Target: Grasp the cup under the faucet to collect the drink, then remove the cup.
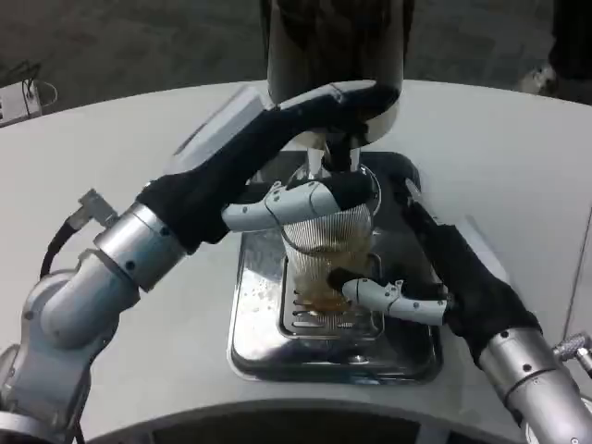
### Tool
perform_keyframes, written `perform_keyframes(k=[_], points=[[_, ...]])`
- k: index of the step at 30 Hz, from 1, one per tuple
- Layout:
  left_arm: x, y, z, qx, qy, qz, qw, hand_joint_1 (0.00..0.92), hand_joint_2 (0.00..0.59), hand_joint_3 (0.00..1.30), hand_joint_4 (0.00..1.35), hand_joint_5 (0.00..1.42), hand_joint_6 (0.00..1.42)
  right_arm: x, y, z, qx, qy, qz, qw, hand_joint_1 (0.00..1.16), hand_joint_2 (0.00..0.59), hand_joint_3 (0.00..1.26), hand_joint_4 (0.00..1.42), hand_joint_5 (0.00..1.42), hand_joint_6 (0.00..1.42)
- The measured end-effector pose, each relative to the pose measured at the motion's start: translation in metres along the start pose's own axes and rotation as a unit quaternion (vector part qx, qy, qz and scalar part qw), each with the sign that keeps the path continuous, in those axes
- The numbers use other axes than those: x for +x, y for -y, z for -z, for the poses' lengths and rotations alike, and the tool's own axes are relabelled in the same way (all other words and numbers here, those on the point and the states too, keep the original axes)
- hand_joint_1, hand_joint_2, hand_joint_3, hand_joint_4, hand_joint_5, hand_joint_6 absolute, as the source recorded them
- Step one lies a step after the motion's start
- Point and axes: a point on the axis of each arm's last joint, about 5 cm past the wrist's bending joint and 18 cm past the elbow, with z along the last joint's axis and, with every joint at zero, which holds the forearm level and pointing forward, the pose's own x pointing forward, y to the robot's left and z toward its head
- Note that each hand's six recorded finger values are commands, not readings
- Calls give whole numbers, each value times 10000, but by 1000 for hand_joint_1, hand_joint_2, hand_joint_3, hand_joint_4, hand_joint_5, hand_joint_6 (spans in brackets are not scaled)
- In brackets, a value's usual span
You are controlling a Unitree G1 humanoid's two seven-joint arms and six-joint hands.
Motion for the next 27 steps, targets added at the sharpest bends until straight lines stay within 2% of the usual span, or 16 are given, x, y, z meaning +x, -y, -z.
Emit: perform_keyframes(k=[5,10,15,21,27], points=[[-37,-1,-36,-49,129,-547,9984,60,103,250,214,307,321,10,-21,-9,21,30,-80,10000,793,213,0,0,3,1],[-155,-8,-131,16,353,-1185,9923,61,104,250,221,322,334,15,-19,-14,40,53,-49,10000,792,214,0,0,23,13],[-301,10,-197,93,310,-1360,9902,61,105,262,230,326,338,18,-26,-15,72,82,-22,9999,792,214,0,0,43,26],[-625,39,-205,231,-307,-1228,9917,61,105,263,231,326,340,42,-55,4,103,93,5,9999,792,214,0,0,58,31],[-1056,86,-178,295,-1130,-1091,9871,62,108,263,232,327,341,92,-89,38,144,86,22,9999,792,214,0,2,60,39]])
